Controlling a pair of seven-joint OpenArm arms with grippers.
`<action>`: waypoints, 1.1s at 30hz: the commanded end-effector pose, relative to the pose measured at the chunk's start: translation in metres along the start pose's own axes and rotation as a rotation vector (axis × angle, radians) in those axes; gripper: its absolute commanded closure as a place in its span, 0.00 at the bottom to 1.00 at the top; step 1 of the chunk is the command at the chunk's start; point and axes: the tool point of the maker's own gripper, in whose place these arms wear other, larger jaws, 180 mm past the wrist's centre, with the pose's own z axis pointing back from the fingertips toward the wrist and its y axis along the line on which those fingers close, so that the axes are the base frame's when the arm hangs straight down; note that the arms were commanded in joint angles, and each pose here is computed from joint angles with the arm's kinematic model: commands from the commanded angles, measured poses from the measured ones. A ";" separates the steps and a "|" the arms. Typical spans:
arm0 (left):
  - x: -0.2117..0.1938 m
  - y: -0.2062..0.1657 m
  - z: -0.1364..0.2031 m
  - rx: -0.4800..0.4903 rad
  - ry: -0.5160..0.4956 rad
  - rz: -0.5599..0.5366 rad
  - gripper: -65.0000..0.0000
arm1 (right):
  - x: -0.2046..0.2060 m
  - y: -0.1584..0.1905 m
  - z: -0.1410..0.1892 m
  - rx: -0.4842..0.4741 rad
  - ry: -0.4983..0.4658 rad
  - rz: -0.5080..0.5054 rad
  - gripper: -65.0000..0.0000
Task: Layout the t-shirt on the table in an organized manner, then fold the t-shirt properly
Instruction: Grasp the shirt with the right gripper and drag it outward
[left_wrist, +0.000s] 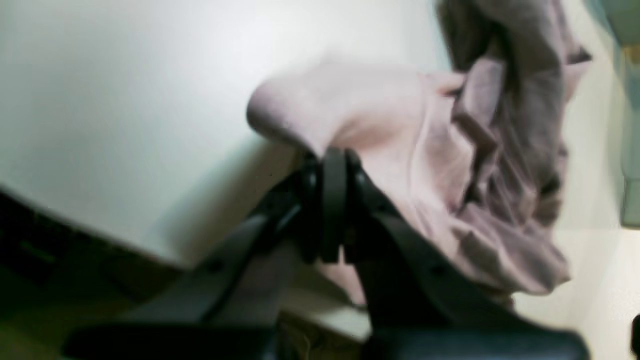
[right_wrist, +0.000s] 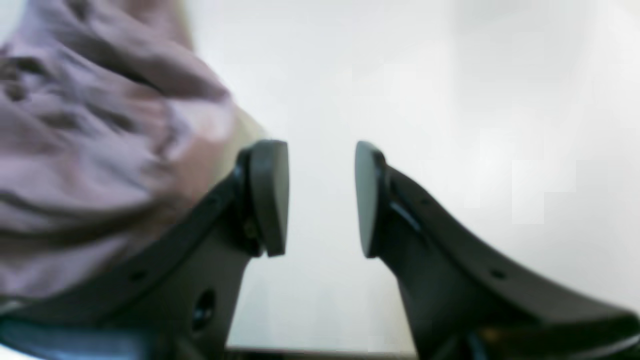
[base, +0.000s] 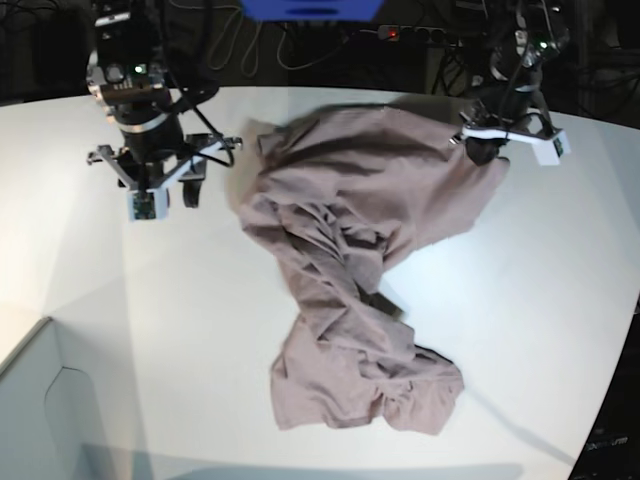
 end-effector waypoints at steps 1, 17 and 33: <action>0.007 -0.001 0.001 -0.007 -0.027 0.003 1.00 | 0.019 0.007 0.000 0.021 -0.064 0.012 0.65; 0.016 -0.006 -0.004 -0.021 -0.047 -0.002 1.00 | 0.085 0.087 -0.065 0.218 -0.163 0.210 0.40; 0.014 -0.005 -0.004 -0.018 -0.042 0.002 1.00 | 0.045 0.095 -0.123 0.269 0.011 0.382 0.52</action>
